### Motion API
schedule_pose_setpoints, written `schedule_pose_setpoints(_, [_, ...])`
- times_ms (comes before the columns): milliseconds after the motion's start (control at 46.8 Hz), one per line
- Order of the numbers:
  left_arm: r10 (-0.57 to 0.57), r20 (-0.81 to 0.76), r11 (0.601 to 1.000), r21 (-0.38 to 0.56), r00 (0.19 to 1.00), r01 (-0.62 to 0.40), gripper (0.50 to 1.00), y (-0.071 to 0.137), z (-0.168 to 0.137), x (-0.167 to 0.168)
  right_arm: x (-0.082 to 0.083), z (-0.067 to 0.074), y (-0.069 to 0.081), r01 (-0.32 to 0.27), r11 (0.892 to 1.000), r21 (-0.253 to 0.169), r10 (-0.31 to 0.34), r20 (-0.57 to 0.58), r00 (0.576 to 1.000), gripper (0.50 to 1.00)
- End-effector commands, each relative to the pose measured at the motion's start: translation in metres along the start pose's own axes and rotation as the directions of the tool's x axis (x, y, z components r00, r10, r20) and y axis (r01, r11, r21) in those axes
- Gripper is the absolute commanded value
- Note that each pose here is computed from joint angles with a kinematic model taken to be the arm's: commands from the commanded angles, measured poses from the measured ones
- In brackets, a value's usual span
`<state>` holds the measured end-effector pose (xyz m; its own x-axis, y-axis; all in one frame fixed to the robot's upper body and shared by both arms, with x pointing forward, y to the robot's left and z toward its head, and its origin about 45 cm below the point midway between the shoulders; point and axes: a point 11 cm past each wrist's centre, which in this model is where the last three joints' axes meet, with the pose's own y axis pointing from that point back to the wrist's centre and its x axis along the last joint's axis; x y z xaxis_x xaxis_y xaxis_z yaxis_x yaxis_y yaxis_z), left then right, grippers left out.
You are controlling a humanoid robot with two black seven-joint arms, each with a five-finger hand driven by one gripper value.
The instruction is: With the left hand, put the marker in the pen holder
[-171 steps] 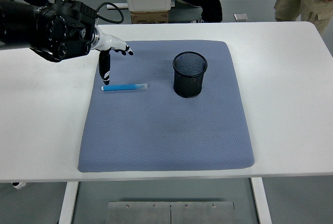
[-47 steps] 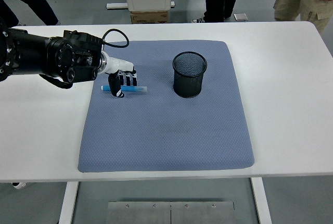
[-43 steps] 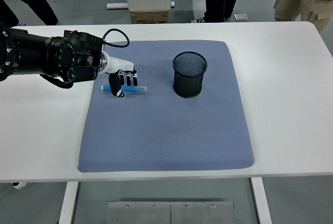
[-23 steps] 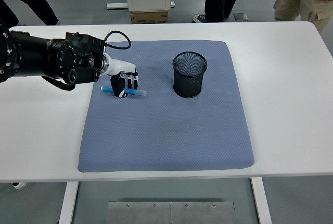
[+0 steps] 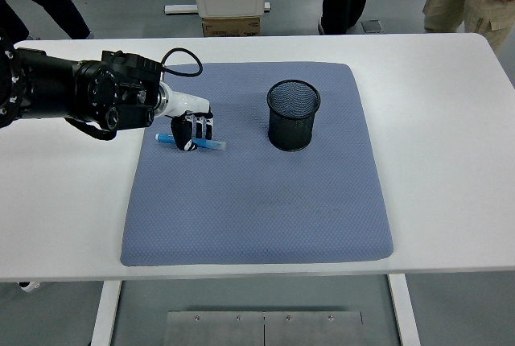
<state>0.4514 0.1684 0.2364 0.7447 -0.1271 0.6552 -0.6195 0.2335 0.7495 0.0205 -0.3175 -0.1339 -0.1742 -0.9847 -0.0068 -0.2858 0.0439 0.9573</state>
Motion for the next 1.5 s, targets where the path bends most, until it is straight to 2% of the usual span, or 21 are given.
schedule_pose_setpoints(0, [0.0,0.0,1.0,-0.001,1.0,0.0,0.572,0.0,0.0,0.0,0.0,0.0,0.0,0.0,1.0,0.0,0.0,0.0,1.0,1.0])
schedule_pose_setpoints(662, [-0.006,-0.004,1.0,-0.001,1.0,0.006,0.56,-0.001,0.0,-0.002,0.0,0.0,0.0,0.0,1.0,0.0,0.0,0.0,1.0,1.0])
schedule_pose_setpoints(791, [-0.004,-0.004,1.0,-0.002,1.0,0.004,0.517,-0.001,0.0,-0.001,0.0,0.0,0.0,0.0,1.0,0.002,0.0,0.0,1.0,1.0])
schedule_pose_setpoints(1474, [0.047,0.0,0.999,-0.017,0.999,-0.047,0.517,0.006,0.009,0.023,0.0,0.0,0.0,0.0,1.0,0.002,0.0,0.0,1.0,1.0])
